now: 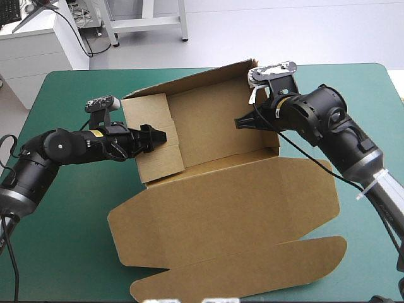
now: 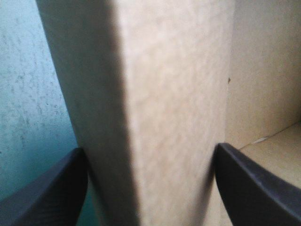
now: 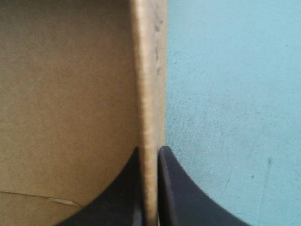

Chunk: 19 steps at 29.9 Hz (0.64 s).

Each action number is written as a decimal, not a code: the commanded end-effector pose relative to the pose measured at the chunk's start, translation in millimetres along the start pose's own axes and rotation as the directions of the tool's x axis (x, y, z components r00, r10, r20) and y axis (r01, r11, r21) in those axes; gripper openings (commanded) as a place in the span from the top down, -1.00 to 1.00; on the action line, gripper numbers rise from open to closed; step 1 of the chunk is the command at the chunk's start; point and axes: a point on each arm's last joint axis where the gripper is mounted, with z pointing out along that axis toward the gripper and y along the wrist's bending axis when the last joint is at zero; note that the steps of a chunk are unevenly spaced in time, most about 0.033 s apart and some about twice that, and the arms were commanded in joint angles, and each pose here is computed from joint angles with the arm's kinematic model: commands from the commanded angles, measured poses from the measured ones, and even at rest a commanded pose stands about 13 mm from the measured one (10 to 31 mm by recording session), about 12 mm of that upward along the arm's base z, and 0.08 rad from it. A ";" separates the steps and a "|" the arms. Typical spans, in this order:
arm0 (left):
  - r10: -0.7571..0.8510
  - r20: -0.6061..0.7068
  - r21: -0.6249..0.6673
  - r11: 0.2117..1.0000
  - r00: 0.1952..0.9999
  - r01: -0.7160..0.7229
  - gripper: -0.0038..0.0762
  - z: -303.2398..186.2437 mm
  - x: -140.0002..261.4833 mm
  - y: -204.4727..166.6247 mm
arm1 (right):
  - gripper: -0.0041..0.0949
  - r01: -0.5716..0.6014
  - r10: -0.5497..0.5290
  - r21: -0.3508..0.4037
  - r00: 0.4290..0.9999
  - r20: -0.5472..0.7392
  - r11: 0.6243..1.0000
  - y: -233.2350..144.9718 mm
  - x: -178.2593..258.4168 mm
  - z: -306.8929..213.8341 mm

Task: Fold the box

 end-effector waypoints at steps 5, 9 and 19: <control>-0.009 0.100 0.047 0.999 0.995 0.004 -0.41 -13.9 -11.5 -12.7 | 0.91 -0.019 0.017 0.016 0.987 0.161 1.000 0.0 -15.2 -25.8; 0.005 0.103 0.051 0.999 0.995 -0.011 -0.04 -12.7 -10.5 -16.2 | 0.91 -0.018 0.015 0.017 0.987 0.161 1.000 -0.2 -15.3 -25.8; 0.037 0.109 0.045 0.998 0.993 -0.042 0.93 -13.2 -11.4 -16.3 | 0.91 -0.034 0.032 0.019 0.993 0.112 0.999 -0.4 -10.8 -25.2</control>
